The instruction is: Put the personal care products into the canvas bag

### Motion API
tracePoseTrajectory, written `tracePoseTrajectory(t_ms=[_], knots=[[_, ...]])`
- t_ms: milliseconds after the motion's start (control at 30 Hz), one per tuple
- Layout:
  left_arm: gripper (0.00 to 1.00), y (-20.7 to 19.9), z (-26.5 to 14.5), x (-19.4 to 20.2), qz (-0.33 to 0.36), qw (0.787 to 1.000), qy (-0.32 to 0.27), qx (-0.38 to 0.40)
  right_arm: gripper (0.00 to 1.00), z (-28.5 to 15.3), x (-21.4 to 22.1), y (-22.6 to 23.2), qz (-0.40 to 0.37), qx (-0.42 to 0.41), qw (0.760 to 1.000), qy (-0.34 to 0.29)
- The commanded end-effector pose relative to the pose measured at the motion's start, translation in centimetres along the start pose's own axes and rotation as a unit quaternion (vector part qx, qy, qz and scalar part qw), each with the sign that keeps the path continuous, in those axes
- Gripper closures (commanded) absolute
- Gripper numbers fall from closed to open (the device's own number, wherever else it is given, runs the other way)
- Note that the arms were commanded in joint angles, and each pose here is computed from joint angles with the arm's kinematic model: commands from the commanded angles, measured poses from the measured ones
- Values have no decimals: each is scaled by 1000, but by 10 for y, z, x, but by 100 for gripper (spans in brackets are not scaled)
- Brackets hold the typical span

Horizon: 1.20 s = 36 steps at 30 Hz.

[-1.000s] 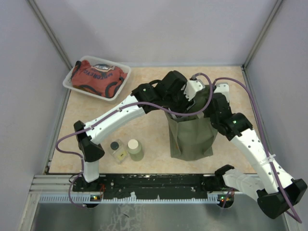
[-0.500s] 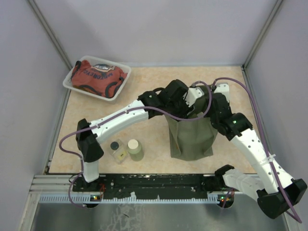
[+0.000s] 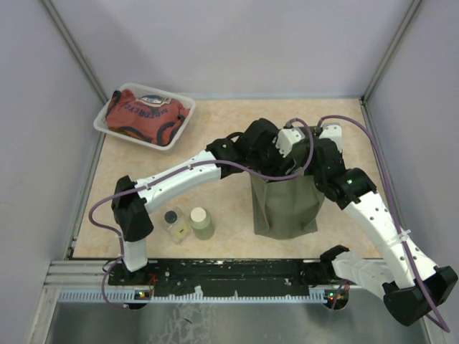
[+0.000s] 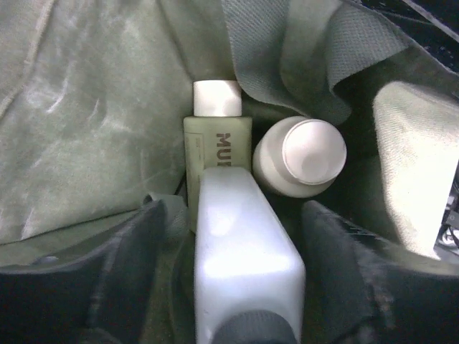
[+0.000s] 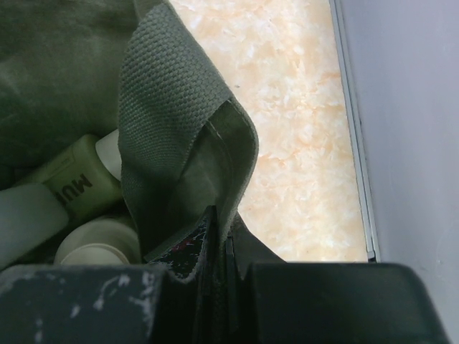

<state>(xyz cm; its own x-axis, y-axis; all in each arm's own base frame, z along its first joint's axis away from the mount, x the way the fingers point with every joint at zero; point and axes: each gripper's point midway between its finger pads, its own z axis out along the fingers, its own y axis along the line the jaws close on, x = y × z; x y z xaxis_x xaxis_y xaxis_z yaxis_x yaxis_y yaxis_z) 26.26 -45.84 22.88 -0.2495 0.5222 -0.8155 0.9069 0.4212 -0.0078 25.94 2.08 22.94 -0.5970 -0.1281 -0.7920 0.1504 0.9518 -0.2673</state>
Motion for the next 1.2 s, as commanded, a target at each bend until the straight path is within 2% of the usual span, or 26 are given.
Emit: tracePoseTrajectory(t_ms=[0, 67, 267, 400, 533, 800, 933, 1167], knots=[[10, -9, -17, -33, -11, 997, -67, 26, 97, -1, 8, -2, -7, 2, 1000, 10], [1, -12, -27, -40, -12, 996, -81, 32, 97, 0, 9, -2, -8, 1, 1000, 11], [0, -14, -66, -62, -13, 992, -120, 28, 98, 0, 9, -2, -8, 1, 1000, 11], [0, 3, -97, -62, -13, 992, -120, -28, 98, -1, 9, -4, -8, 5, 1000, 10], [0, 28, -125, -41, -21, 989, -100, -108, 100, -3, 6, -13, -1, 20, 1000, 5], [0, 31, -161, 5, -62, 984, -91, -140, 100, -20, -15, -41, 19, 54, 998, -20], [0, 34, -164, 28, -80, 982, -67, -155, 100, -31, -33, -40, 36, 31, 998, -40], [0, 43, -188, 65, -136, 969, -29, -206, 100, -21, -18, -33, 26, 28, 999, -19]])
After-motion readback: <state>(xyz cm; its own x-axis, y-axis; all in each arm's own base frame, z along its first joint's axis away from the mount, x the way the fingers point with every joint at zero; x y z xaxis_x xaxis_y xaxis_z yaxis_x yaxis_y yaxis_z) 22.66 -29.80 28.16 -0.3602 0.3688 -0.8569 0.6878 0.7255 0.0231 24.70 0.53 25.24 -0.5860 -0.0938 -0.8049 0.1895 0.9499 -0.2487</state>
